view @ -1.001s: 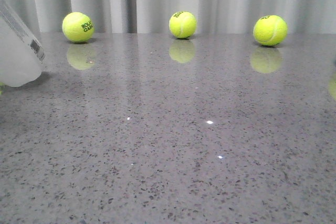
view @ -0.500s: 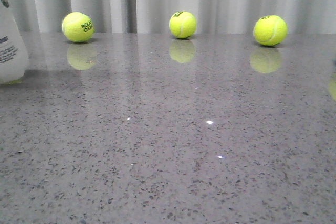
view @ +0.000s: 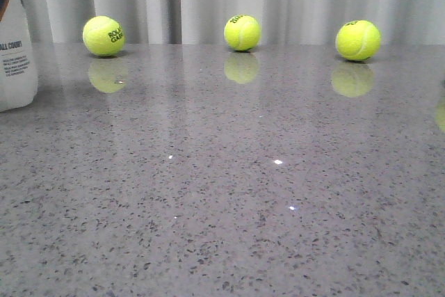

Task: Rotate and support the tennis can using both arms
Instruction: 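Set the can upright on the table beside a tennis ball with the left gripper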

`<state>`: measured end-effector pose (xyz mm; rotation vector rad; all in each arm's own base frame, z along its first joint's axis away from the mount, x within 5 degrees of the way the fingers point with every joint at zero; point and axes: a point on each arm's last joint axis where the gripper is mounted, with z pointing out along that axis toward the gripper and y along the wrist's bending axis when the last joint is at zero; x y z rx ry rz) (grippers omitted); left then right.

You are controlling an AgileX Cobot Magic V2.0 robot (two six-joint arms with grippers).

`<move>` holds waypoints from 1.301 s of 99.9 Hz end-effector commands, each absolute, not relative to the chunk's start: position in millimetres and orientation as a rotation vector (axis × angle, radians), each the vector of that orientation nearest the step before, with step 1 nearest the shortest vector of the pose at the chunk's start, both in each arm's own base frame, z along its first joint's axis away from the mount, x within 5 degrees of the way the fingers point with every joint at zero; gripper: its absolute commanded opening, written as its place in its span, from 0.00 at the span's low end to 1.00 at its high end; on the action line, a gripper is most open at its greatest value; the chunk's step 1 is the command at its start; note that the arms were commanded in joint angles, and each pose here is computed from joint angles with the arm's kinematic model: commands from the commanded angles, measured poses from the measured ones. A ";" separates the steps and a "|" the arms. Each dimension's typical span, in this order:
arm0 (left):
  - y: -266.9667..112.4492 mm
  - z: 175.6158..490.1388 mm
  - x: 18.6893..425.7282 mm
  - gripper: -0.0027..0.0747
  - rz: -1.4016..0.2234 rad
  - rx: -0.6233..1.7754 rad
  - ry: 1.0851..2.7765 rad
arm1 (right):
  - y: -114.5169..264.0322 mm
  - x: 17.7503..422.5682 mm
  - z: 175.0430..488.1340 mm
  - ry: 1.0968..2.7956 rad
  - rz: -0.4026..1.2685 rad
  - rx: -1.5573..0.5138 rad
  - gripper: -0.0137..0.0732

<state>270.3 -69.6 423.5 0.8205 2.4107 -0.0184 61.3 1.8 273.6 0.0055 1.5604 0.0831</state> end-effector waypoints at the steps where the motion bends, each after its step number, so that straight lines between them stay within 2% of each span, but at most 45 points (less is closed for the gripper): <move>1: -67.0 441.3 258.5 0.55 -0.008 0.791 2.364 | 3.3 60.5 289.3 1.461 0.096 -0.009 0.08; 44: -57.3 471.8 220.2 0.55 -0.012 0.690 2.260 | 3.3 60.5 289.3 1.461 0.096 -0.009 0.08; 64: -50.6 497.5 187.6 0.55 -0.054 0.571 2.109 | 3.3 60.5 289.3 1.461 0.096 -0.009 0.08; 78: -45.7 500.8 166.2 0.55 -0.072 0.514 2.013 | 3.3 60.5 289.3 1.461 0.096 -0.009 0.08; 97: -39.2 475.9 140.6 0.55 -0.115 0.411 1.900 | 3.3 60.5 289.3 1.461 0.096 -0.009 0.08; 130: -33.3 395.2 102.6 0.55 -0.250 0.278 1.727 | 3.3 60.5 289.3 1.461 0.096 -0.009 0.08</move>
